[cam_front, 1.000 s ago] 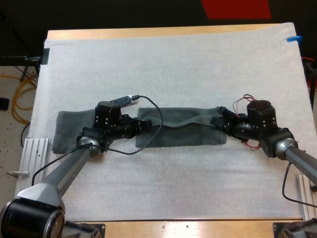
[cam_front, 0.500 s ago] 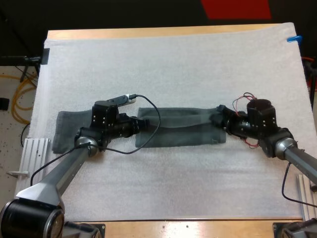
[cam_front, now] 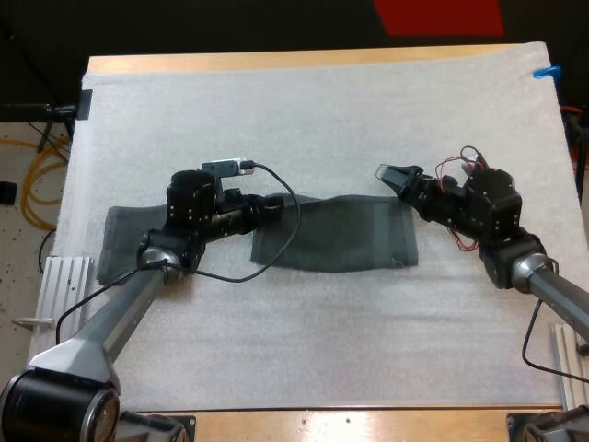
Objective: Pick towel from pile fold and stack
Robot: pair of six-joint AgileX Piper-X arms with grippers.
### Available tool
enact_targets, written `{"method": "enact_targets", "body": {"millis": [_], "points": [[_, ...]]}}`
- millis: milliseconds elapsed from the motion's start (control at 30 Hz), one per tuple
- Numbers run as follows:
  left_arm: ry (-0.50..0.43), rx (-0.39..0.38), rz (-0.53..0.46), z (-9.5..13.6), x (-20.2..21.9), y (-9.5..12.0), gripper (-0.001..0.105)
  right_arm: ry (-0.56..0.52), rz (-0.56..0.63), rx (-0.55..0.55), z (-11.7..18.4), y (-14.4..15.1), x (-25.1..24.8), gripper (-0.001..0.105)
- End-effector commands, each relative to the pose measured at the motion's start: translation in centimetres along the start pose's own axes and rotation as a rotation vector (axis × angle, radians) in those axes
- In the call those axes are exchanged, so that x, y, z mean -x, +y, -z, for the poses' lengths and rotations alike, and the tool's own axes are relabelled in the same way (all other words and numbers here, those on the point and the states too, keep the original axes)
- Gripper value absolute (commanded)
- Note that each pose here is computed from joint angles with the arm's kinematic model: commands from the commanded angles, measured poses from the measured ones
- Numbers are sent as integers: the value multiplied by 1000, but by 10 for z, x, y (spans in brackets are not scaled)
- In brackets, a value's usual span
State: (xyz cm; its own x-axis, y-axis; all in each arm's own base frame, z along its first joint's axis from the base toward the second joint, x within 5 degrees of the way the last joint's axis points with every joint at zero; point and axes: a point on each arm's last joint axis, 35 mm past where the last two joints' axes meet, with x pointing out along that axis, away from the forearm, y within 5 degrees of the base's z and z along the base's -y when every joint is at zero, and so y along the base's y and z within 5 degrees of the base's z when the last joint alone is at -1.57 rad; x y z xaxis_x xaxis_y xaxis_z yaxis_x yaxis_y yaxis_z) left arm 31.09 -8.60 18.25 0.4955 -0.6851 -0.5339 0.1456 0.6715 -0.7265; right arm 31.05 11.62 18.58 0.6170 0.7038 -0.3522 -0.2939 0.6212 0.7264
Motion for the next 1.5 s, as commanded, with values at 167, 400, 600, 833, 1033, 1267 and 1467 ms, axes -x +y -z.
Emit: {"method": "enact_targets", "body": {"millis": [167, 400, 600, 833, 1033, 1267, 1467], "points": [[30, 8, -10, 2, 1, 0, 0, 9, -36, 23, -4, 3, 1, 80], [78, -70, -67, 9, 2, 6, 27, 22, -51, 23, -3, 4, 1, 80], [73, -64, -106, 10, 2, 8, 49, 32, -64, 23, -3, 4, 1, 80], [34, -139, -113, 4, 21, -10, 49, 75, -129, 56, -2, 8, 3, 73], [-54, -358, -240, 7, 73, -44, 49, 91, -98, 194, -5, 21, 19, 81], [-135, -417, -260, 20, 128, -79, 49, 114, 61, 331, -4, 41, 55, 83], [-174, -421, -245, 33, 171, -106, 60, 105, 180, 416, -1, 64, 98, 83]]}}
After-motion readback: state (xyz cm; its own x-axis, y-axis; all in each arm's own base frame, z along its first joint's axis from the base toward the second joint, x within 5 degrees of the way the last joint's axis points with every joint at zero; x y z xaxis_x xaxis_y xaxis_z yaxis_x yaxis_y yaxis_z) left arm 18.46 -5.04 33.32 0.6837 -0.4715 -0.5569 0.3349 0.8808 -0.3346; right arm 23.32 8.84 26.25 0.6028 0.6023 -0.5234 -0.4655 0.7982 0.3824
